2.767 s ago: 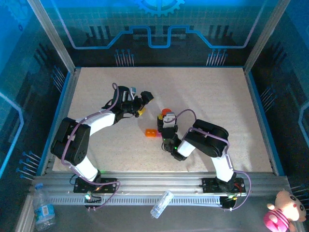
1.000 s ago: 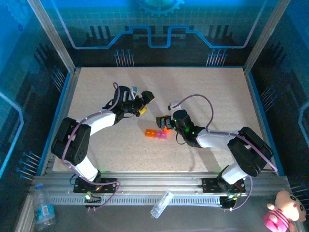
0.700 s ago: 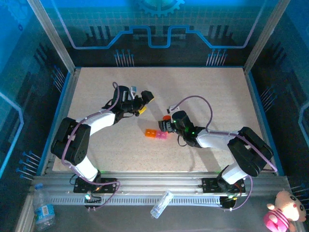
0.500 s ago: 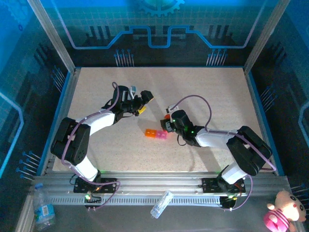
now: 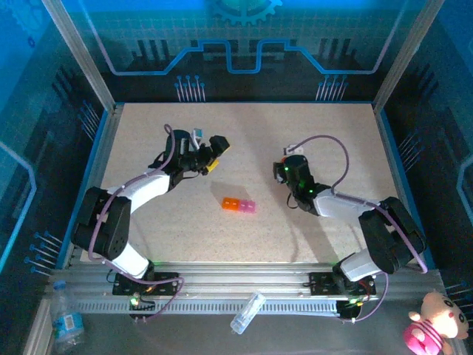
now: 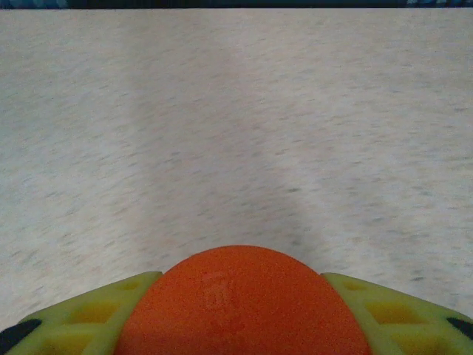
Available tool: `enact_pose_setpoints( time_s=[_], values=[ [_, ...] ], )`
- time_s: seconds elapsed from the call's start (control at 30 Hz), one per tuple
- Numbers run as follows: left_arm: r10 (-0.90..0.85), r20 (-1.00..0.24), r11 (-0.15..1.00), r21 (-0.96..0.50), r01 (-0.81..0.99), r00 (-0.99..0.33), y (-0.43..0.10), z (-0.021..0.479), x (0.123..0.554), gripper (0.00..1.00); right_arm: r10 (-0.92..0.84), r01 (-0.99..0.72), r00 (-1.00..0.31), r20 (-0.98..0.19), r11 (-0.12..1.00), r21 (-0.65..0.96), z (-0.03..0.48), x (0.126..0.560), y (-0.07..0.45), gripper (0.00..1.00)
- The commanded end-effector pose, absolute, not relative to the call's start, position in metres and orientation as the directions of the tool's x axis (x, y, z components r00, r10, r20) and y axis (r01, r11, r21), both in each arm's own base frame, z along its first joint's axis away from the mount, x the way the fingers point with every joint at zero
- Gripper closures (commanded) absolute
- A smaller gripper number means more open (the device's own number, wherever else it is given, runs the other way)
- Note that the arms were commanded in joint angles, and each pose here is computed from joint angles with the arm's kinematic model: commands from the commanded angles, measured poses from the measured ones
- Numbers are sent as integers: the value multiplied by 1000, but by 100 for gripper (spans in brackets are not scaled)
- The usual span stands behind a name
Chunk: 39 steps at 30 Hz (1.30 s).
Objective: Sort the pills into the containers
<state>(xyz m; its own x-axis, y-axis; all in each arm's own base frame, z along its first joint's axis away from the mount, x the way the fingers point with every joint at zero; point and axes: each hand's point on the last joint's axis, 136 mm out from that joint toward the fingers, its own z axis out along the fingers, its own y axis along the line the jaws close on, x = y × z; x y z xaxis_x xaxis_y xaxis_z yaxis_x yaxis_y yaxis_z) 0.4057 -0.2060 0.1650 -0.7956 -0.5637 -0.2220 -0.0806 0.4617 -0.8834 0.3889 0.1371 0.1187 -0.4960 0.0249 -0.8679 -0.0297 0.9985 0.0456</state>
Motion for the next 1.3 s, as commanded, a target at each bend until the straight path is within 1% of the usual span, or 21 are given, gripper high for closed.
enact_pose_setpoints(
  time_s=[0.0, 0.2, 0.4, 0.5, 0.67, 0.73, 0.8, 0.87, 0.97, 1.07, 1.17, 1.27],
  values=[
    [-544, -242, 474, -878, -57, -804, -203, 168, 396, 1, 60, 84, -476, -877, 996, 23, 124, 400, 105, 62],
    [-547, -240, 474, -879, -60, -802, -201, 168, 393, 1, 108, 140, -523, -846, 989, 40, 101, 402, 87, 61],
    [-550, -242, 472, -880, -59, -799, -200, 170, 392, 1, 133, 150, -552, -823, 987, 59, 83, 396, 86, 55],
    [-551, -243, 472, -880, -58, -798, -200, 171, 391, 1, 146, 153, -553, -820, 985, 72, 81, 392, 86, 49],
    [-553, -247, 471, -880, -54, -796, -199, 174, 389, 1, 157, 155, -547, -822, 984, 85, 83, 388, 85, 32],
    [-553, -247, 472, -880, -54, -795, -198, 174, 387, 1, 155, 145, -539, -828, 985, 90, 90, 387, 86, 27],
    [-553, -248, 474, -879, -55, -795, -198, 174, 386, 1, 154, 133, -523, -838, 986, 99, 102, 385, 86, 25],
    [-553, -253, 480, -876, -56, -794, -196, 174, 384, 1, 170, 124, -485, -858, 984, 125, 123, 384, 86, 25],
    [-556, -260, 490, -870, -58, -789, -192, 172, 380, 1, 195, 111, -430, -882, 980, 162, 156, 369, 82, 25],
    [-569, -267, 500, -863, -69, -778, -184, 169, 375, 1, 202, 46, -382, -902, 979, 200, 194, 354, 87, 25],
    [-574, -276, 520, -850, -83, -771, -174, 164, 368, 1, 179, -77, -408, -896, 970, 229, 217, 339, 106, 25],
    [-579, -285, 547, -830, -104, -764, -161, 156, 359, 1, 98, -241, -500, -861, 939, 247, 220, 324, 142, 25]
  ],
)
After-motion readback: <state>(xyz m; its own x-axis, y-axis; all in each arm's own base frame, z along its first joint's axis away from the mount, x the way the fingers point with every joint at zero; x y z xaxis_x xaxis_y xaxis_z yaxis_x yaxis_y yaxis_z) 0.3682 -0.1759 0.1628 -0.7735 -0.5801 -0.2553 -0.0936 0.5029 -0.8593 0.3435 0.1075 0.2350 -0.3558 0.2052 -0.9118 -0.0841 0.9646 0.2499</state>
